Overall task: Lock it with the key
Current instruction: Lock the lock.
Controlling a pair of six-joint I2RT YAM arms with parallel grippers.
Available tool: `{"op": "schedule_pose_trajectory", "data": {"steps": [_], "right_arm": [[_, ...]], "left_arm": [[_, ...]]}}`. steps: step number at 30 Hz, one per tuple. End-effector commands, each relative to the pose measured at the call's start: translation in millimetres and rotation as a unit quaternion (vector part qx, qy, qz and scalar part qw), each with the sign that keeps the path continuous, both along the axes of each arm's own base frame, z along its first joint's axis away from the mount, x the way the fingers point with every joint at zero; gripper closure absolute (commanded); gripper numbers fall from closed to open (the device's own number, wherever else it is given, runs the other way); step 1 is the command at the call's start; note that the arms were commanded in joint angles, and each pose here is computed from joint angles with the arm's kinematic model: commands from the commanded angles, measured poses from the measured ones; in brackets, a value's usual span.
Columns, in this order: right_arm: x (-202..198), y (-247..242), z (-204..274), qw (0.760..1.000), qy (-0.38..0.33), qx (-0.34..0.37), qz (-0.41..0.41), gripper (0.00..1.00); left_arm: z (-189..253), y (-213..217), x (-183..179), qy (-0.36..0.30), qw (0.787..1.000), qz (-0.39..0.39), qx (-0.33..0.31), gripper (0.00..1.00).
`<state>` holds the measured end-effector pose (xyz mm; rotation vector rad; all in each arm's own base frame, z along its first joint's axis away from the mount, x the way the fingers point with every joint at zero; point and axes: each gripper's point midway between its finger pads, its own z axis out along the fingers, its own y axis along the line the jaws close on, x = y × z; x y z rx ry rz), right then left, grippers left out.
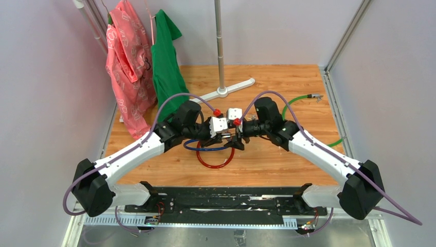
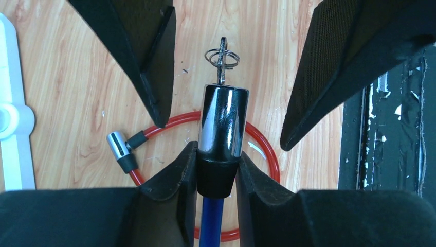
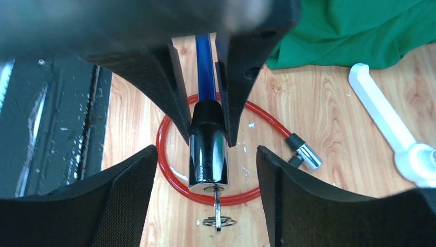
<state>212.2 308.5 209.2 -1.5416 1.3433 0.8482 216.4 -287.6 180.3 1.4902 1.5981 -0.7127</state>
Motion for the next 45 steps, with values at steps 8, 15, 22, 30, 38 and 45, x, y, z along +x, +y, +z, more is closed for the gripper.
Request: {"op": "schedule_pose_trajectory", "data": {"steps": [8, 15, 22, 30, 38, 45], "right_arm": [[1.0, -33.0, -21.7, 0.986, 0.024, 0.135, -0.094, 0.26], [16.3, -36.2, -50.0, 0.978, 0.005, 0.149, -0.149, 0.31], [29.5, -23.4, -57.3, 0.975, 0.003, 0.17, -0.144, 0.38], [27.1, -13.2, -63.5, 0.976, 0.016, 0.178, -0.125, 0.47], [29.2, -3.7, -52.1, 0.966, 0.009, 0.234, -0.109, 0.82], [18.3, -0.2, -39.5, 0.964, -0.021, 0.245, -0.098, 1.0]], "left_arm": [[-8.9, 3.8, -3.7, -0.002, 1.0, -0.003, 0.011, 1.0], [-9.1, 3.5, -4.9, -0.003, 1.0, -0.011, 0.013, 1.0], [-8.7, 1.9, -3.4, -0.003, 1.0, -0.01, 0.012, 1.0], [-7.9, 0.2, -4.5, 0.006, 1.0, -0.007, 0.005, 1.0], [-12.2, 1.9, -5.0, 0.01, 1.0, -0.004, 0.01, 1.0], [-35.5, 6.2, -11.4, 0.044, 0.999, 0.005, 0.026, 1.0]]}}
